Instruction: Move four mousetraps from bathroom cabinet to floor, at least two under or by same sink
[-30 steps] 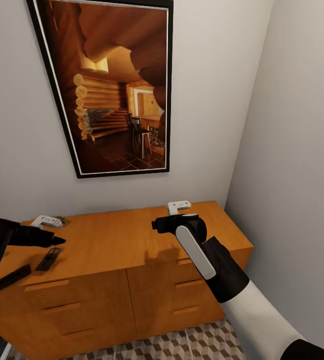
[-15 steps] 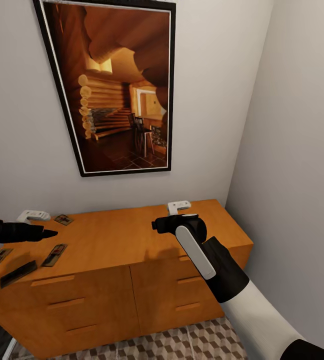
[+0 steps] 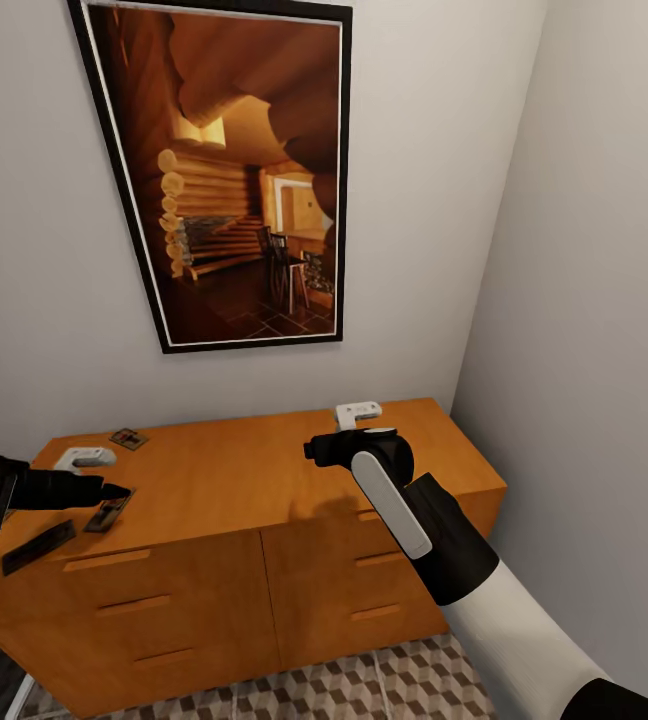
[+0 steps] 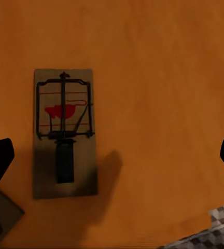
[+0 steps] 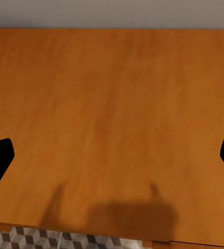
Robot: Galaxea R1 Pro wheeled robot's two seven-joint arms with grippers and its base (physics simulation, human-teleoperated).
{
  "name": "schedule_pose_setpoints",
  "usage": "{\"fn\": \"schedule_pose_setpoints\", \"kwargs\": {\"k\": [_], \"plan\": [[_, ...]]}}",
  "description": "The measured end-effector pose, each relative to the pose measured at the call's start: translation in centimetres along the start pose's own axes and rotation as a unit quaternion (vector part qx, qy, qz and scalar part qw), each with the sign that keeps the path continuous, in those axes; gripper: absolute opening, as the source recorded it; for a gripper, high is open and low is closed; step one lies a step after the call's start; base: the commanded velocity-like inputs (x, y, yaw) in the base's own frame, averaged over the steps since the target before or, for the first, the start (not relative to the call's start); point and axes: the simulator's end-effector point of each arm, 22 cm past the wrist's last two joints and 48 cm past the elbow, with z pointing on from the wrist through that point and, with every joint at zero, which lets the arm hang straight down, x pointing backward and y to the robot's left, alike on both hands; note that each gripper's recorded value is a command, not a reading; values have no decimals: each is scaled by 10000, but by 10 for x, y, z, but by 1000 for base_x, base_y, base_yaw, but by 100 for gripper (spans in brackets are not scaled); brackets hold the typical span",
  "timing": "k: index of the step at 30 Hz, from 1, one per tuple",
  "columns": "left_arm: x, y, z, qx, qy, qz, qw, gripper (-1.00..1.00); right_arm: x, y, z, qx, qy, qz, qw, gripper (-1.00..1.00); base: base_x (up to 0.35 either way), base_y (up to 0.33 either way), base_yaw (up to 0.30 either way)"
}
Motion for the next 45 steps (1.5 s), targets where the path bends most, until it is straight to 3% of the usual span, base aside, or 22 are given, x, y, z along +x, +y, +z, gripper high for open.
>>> {"fn": "schedule_pose_setpoints", "kwargs": {"k": [15,27,45], "plan": [[6,1,4,34,75,-69,9999,100,0,1,0,-8,2,2,10000,100,0,0,0],[2,7,-1,121,-99,-311,9994,100,0,0,0,-1,7,0,10000,100,5,2,0],[2,8,-2,154,-125,-366,9991,100,3,-3,2,25,31,-4,10000,100,67,45,0]]}}
